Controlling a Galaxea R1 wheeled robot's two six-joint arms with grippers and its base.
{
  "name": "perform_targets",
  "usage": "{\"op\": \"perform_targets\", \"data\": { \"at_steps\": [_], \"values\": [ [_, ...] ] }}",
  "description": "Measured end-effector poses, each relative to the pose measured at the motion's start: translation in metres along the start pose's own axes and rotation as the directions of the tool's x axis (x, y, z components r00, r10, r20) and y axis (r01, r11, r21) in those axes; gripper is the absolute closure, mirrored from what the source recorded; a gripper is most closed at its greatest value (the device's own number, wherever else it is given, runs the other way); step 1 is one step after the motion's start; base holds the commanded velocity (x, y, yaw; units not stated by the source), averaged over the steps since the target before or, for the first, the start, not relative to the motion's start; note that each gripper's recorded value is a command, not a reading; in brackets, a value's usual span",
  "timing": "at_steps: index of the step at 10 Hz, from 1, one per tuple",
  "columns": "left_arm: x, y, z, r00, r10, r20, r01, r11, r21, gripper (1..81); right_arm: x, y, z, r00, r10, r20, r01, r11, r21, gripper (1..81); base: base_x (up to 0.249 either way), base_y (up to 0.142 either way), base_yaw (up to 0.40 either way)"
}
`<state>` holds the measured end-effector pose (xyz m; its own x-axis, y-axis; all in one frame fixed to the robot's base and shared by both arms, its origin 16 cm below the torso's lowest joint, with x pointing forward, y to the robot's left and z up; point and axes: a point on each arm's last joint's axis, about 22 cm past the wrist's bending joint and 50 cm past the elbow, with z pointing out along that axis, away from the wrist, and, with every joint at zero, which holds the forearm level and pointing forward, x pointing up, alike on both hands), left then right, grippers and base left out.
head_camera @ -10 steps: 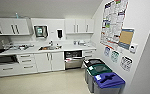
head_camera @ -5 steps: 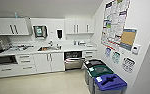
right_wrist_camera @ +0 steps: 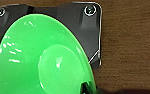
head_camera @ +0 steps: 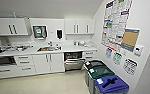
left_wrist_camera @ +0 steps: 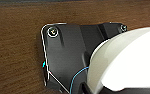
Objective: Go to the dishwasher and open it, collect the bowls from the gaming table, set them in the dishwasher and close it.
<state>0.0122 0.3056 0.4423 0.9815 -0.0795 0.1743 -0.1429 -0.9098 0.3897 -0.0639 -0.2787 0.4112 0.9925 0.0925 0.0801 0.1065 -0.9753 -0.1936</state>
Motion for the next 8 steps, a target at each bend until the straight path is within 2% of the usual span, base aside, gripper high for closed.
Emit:
{"op": "perform_targets", "data": {
  "at_steps": [8],
  "values": [
    [0.0025,-0.0001,0.0002,1.0,0.002,-0.003,-0.002,1.0,0.0,81.1,0.0001,0.0001,0.0,1.0,0.0,0.0,0.0,1.0,0.0,81.1,0.135,0.0,0.0]
  ]
}}
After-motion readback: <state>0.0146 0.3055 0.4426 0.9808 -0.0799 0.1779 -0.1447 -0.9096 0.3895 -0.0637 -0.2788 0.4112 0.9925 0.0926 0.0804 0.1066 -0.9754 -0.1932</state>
